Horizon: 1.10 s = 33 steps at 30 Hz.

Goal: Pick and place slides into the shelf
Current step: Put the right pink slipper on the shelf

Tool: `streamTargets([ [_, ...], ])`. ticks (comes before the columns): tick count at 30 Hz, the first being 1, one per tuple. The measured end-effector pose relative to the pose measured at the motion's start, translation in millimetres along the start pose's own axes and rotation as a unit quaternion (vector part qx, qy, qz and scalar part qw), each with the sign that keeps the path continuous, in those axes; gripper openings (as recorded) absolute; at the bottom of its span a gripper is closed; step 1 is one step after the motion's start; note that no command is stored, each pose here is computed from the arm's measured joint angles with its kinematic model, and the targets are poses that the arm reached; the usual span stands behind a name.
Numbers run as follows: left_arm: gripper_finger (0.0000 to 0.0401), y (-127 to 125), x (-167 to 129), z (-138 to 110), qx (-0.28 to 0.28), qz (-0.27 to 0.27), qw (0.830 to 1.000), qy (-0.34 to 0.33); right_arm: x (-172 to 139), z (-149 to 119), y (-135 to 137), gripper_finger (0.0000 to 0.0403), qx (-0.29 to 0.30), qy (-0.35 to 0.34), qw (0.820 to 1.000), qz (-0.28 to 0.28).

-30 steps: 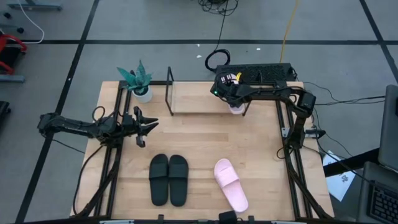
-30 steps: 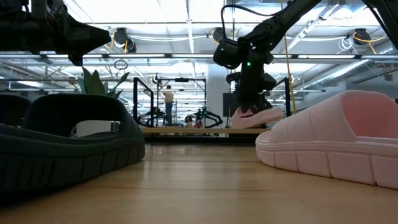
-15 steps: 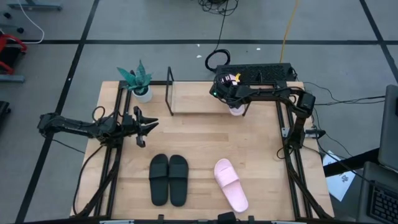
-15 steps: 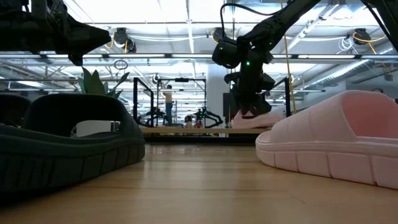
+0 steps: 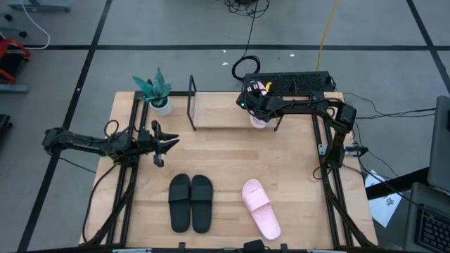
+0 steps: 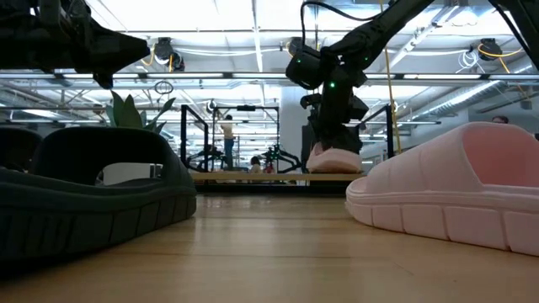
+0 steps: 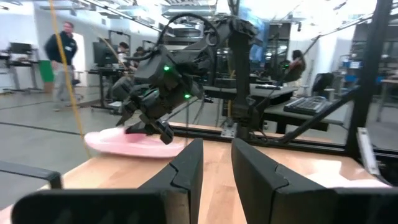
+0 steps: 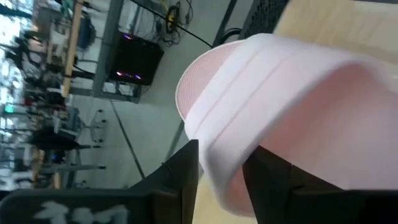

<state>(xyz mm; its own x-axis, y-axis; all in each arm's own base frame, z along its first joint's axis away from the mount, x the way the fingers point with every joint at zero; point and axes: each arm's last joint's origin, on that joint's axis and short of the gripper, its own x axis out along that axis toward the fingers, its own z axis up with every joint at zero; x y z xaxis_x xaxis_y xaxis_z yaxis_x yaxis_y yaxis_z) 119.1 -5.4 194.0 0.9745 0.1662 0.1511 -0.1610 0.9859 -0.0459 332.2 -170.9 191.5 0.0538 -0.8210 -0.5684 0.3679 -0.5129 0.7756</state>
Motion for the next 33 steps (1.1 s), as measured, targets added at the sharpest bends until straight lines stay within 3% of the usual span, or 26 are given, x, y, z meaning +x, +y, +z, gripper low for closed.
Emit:
streamTargets([
  [22, 0.0088, -0.7, 0.0, 0.1, -0.001, -0.012, 1.0, 0.0, -2.5, 0.1, -4.9, 0.0106, -0.013, -0.002, 1.0, -0.016],
  [33, 0.0088, -0.7, 0.0, 0.1, -0.001, -0.012, 1.0, 0.0, -2.7, 1.4, -6.5, 0.0031, -0.033, -0.006, 0.999, -0.023],
])
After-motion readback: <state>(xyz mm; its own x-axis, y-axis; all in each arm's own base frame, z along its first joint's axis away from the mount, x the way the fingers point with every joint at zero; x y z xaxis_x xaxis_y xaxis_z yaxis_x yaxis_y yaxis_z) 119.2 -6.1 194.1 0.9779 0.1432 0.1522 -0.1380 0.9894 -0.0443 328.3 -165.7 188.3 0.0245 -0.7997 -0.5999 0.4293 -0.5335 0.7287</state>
